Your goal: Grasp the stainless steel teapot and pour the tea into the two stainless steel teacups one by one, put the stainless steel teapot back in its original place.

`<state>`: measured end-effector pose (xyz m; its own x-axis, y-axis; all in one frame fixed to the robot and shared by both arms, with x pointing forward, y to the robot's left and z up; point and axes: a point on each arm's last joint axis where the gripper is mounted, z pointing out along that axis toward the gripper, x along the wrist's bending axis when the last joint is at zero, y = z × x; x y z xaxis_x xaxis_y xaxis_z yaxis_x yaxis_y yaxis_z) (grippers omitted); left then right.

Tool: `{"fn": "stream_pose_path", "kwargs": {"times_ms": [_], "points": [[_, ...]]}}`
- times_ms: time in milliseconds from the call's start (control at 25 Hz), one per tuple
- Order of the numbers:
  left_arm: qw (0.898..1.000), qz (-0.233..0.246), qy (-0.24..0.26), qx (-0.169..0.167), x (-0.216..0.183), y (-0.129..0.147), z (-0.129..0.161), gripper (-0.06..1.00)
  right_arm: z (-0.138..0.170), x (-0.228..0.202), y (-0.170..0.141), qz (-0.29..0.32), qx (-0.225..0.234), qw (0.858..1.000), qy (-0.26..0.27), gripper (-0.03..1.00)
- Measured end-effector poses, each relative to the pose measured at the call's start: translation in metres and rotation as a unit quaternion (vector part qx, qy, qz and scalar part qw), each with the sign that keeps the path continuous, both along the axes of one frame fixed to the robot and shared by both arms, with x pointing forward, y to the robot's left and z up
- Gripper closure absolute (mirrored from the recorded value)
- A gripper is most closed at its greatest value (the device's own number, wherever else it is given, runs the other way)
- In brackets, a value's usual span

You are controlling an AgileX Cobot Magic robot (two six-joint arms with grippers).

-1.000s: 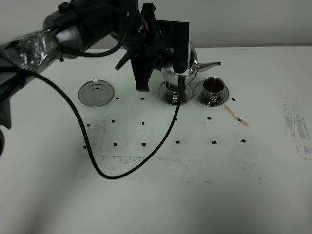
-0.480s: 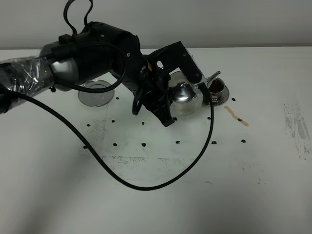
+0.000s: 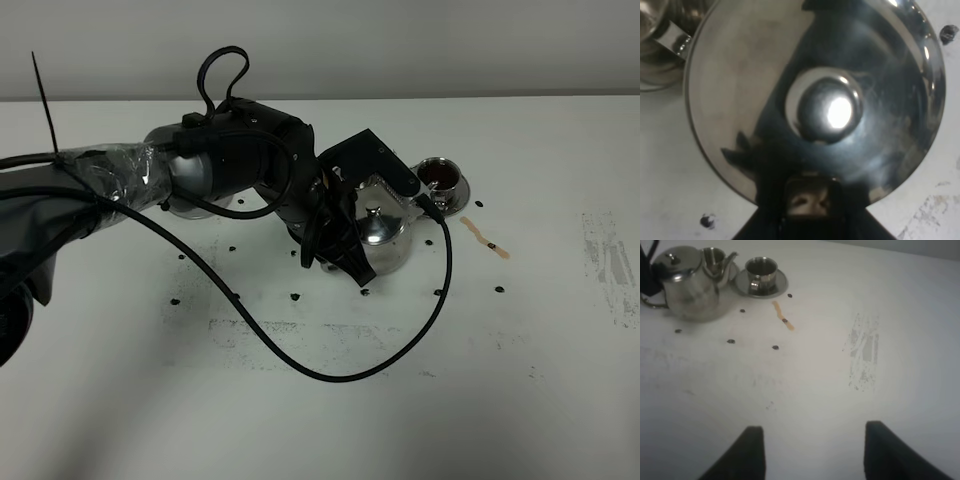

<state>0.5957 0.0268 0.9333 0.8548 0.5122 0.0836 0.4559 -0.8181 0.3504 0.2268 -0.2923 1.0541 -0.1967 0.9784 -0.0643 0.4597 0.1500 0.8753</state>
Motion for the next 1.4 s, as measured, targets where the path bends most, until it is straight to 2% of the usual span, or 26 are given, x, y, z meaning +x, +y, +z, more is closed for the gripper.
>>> {"fn": "stream_pose_path", "kwargs": {"times_ms": [200, 360, 480, 680, 880, 960, 1120, 1240, 1400], "points": [[1.000, -0.017, -0.013, 0.004, 0.003, -0.001, 0.016, 0.75, 0.000, 0.000, 0.000, 0.000, 0.000, 1.000, 0.000, 0.50], [0.997, -0.049, -0.057, 0.036, 0.018, 0.002, 0.061, 0.75, 0.000, 0.000, 0.000, 0.000, 0.000, 1.000, 0.000, 0.50], [0.990, -0.064, -0.104, 0.073, 0.038, 0.021, 0.091, 0.75, 0.000, 0.000, 0.000, 0.000, 0.000, 1.000, 0.000, 0.50], [0.970, -0.122, -0.151, 0.146, 0.072, 0.070, 0.119, 0.75, 0.000, 0.000, 0.000, 0.000, 0.000, 1.000, 0.000, 0.50], [0.955, -0.182, -0.129, 0.197, 0.096, 0.099, 0.110, 0.75, 0.000, 0.000, 0.000, 0.000, 0.000, 1.000, 0.000, 0.50], [0.943, -0.222, -0.126, 0.215, 0.106, 0.100, 0.099, 0.75, 0.000, 0.000, 0.000, 0.000, 0.000, 1.000, 0.000, 0.50], [0.910, -0.296, -0.136, 0.257, 0.119, 0.096, 0.083, 0.75, 0.000, 0.000, 0.000, 0.000, 0.000, 1.000, 0.000, 0.50], [0.896, -0.309, -0.148, 0.283, 0.125, 0.092, 0.080, 0.75, 0.000, 0.000, 0.000, 0.000, 0.000, 1.000, 0.000, 0.50], [0.882, -0.323, -0.155, 0.305, 0.128, 0.085, 0.074, 0.75, 0.000, 0.000, 0.000, 0.000, 0.000, 1.000, 0.000, 0.50]]}}
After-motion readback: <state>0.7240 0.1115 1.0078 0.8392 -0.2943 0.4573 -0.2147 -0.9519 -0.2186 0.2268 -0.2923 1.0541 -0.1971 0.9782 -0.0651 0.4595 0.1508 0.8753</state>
